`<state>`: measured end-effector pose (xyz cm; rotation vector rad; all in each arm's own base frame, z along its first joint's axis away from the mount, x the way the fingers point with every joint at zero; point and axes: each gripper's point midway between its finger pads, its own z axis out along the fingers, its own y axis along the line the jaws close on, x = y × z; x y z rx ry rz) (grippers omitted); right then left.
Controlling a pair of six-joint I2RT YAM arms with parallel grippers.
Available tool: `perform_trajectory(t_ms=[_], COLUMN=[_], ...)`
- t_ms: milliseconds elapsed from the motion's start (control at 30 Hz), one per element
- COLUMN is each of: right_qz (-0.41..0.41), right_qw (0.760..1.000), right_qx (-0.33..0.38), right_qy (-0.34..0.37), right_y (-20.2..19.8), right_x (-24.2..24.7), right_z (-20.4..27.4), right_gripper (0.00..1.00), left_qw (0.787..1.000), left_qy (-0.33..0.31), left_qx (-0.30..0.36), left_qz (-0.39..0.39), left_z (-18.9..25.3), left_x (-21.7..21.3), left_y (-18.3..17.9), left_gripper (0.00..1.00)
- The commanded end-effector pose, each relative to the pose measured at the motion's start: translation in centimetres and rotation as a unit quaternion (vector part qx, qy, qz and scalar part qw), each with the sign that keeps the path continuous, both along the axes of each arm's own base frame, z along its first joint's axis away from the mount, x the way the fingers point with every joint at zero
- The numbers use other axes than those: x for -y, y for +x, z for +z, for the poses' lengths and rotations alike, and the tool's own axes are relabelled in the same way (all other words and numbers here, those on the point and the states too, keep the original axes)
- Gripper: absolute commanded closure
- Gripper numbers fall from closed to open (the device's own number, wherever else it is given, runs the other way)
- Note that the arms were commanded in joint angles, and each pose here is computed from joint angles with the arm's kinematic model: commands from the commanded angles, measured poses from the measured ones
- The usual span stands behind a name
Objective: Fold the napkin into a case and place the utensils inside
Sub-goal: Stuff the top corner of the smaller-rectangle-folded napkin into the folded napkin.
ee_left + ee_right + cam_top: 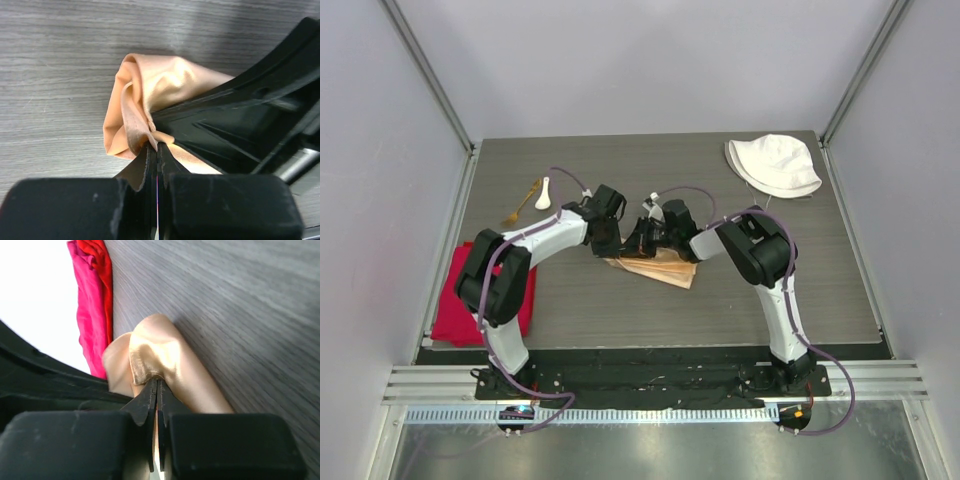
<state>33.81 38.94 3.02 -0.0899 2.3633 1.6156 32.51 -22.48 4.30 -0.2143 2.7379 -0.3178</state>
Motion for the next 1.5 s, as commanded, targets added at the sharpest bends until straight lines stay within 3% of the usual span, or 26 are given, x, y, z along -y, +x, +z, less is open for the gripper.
perform_trajectory(t_ms=[0, 100, 233, 533, 667, 800, 900, 1033, 1233, 1467], right_qz=[0.027, 0.032, 0.011, 0.021, 0.033, 0.039, 0.040, 0.043, 0.043, 0.040], right_qw=[0.999, 0.997, 0.984, 0.992, 0.993, 0.993, 0.994, 0.994, 0.995, 0.996], right_qx=[0.003, 0.022, 0.051, 0.073, 0.070, 0.071, 0.070, 0.070, 0.074, 0.068], right_qy=[-0.023, -0.061, -0.168, -0.104, -0.088, -0.084, -0.079, -0.066, -0.054, -0.051], right_y=[-2.0, -2.1, -1.7, -1.1, -1.1, -1.2, -1.3, -1.3, -1.2, -0.7], right_x=[-1.1, -0.5, 2.1, 0.9, 0.3, 0.1, 0.0, -0.2, -0.5, -0.2], right_z=[-2.4, -4.3, -6.3, -2.1, -0.9, -0.5, -0.2, 0.5, 1.2, 1.1], right_gripper=[0.95, 0.96, 0.97, 0.98, 0.98, 0.98, 0.98, 0.98, 0.98, 0.98], left_qw=[0.998, 0.999, 0.998, 0.994, 0.994, 0.992, 0.993, 0.993, 0.995, 0.994], left_qy=[-0.023, -0.012, 0.028, 0.096, 0.075, 0.050, 0.018, -0.008, 0.007, -0.009], left_qx=[0.054, 0.043, 0.030, 0.023, 0.059, 0.094, 0.095, 0.093, 0.072, 0.071], left_qz=[-0.012, -0.006, 0.041, 0.041, 0.056, 0.069, 0.071, 0.072, 0.073, 0.079], left_z=[3.5, 3.7, 3.1, 1.0, 2.4, 5.0, 5.2, 5.2, 4.3, 5.3], left_x=[1.9, 2.2, 0.7, -2.0, -2.2, -2.2, -1.4, -0.6, -0.5, -1.1], left_y=[3.0, 3.9, 4.0, 2.3, 2.2, 2.3, 2.0, 1.9, 2.1, 0.3], left_gripper=[1.00, 1.00, 1.00, 1.00, 0.77, 0.64, 0.60, 0.59, 0.60, 0.79])
